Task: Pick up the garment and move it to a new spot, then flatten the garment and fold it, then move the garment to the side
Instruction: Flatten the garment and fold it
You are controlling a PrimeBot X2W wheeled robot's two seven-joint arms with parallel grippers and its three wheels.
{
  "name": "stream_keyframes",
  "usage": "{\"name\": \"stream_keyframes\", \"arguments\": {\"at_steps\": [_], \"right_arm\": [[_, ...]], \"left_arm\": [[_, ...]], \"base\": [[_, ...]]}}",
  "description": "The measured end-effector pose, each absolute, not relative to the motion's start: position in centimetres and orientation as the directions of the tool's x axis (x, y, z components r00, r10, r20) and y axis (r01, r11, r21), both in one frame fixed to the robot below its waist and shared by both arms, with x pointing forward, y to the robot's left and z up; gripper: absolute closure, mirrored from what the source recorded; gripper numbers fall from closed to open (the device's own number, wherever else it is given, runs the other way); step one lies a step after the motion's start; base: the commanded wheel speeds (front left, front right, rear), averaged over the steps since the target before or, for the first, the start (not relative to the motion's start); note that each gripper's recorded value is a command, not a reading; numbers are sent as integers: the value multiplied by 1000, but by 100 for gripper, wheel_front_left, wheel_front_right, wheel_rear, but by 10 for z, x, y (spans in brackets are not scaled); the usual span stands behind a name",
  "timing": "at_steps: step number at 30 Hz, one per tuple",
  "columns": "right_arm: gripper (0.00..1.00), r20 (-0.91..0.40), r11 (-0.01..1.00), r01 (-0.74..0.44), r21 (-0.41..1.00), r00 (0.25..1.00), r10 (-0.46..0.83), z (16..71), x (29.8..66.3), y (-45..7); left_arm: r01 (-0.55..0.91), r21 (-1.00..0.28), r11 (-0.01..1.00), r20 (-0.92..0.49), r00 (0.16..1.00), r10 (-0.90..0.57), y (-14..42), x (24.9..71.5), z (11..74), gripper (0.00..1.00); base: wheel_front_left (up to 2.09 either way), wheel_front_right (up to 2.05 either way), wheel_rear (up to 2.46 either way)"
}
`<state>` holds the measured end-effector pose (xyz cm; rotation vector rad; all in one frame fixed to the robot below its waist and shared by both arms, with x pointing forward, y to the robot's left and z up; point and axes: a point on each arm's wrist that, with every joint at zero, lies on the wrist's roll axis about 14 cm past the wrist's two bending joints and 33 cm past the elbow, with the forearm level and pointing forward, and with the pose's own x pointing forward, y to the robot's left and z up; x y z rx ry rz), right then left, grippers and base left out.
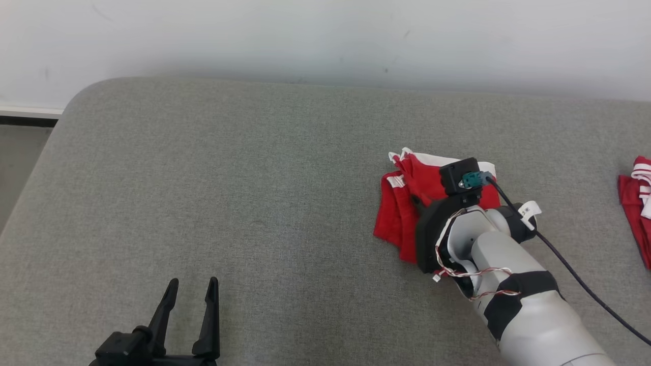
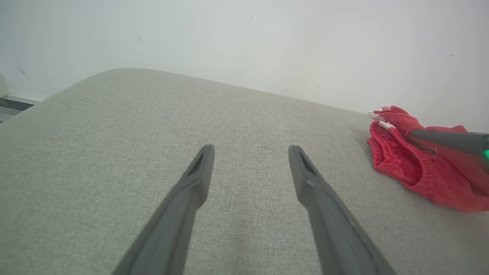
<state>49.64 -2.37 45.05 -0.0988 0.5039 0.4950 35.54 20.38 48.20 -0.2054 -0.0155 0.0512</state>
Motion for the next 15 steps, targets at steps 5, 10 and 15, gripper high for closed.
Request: {"name": "stream_keyframes", "arguments": {"at_steps": [5, 10, 15], "right_arm": [[0, -461, 840, -517, 161, 714, 528, 454, 479, 7], [0, -330, 761, -527, 378, 692, 642, 493, 468, 35], [0, -190, 844, -444, 301, 839, 509, 530, 501, -32]], "left_arm": [[-51, -203, 978, 16, 998, 55, 205, 355, 484, 0], [-47, -204, 978, 22, 998, 53, 203, 356, 486, 0], [-20, -207, 978, 36, 999, 28, 195, 360, 490, 0]], "base": [[0, 0, 0], [0, 0, 0], [0, 0, 0]]}}
